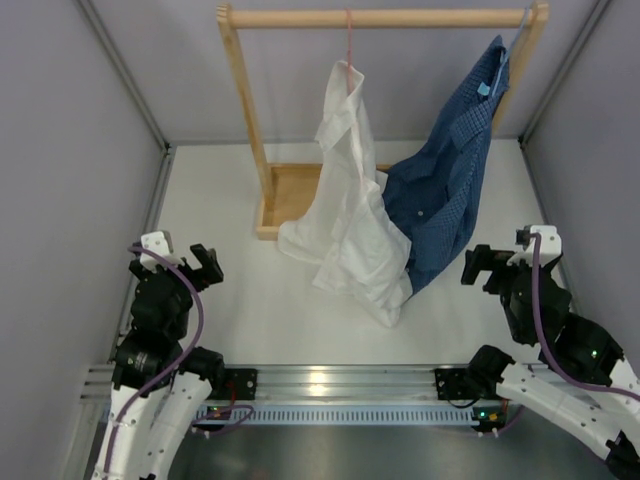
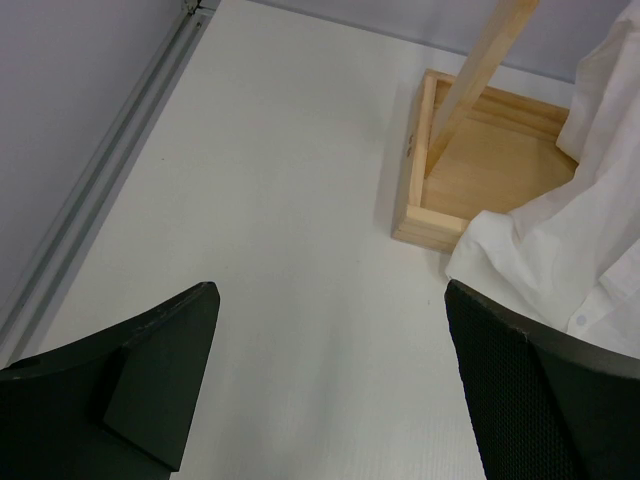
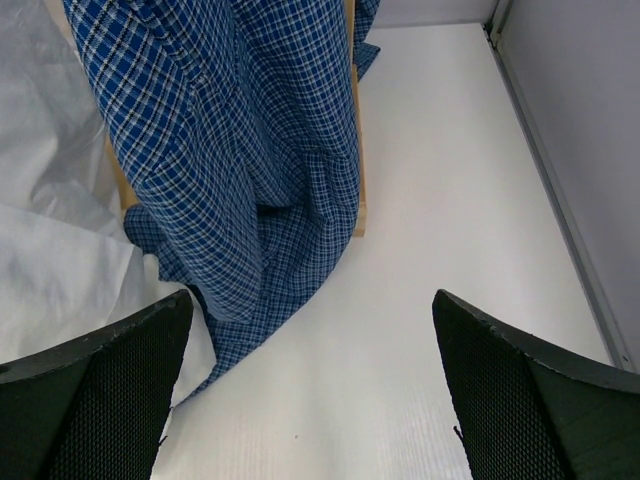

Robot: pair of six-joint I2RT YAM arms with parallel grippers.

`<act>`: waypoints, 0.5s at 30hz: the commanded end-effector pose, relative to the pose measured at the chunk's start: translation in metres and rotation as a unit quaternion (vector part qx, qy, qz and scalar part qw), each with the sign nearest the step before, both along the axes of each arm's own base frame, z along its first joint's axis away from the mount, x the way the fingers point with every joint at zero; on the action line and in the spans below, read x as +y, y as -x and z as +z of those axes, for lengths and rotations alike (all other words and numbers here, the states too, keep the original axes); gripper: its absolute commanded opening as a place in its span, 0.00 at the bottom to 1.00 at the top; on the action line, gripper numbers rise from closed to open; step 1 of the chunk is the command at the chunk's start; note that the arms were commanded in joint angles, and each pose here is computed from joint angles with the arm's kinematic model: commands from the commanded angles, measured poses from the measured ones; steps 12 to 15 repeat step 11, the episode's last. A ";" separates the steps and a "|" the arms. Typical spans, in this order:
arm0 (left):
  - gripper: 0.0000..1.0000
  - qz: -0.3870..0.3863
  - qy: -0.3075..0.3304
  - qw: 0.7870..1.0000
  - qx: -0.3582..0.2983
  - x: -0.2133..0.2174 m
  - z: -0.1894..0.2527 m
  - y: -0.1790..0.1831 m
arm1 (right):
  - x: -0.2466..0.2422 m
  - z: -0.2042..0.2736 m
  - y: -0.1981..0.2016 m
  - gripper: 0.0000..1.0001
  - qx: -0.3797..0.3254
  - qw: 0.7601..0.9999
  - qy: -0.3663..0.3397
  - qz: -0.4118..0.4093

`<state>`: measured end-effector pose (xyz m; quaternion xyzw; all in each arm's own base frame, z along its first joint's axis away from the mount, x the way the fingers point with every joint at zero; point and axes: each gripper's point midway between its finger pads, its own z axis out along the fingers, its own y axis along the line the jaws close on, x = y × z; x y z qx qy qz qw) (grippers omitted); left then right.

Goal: Place the shirt on the hanger

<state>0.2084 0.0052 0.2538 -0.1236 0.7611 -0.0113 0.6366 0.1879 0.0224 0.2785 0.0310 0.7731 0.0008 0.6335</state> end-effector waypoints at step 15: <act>0.98 -0.008 0.001 0.999 -0.033 -0.001 0.013 -0.001 | -0.003 0.000 0.002 0.99 -0.001 1.000 -0.005 -0.005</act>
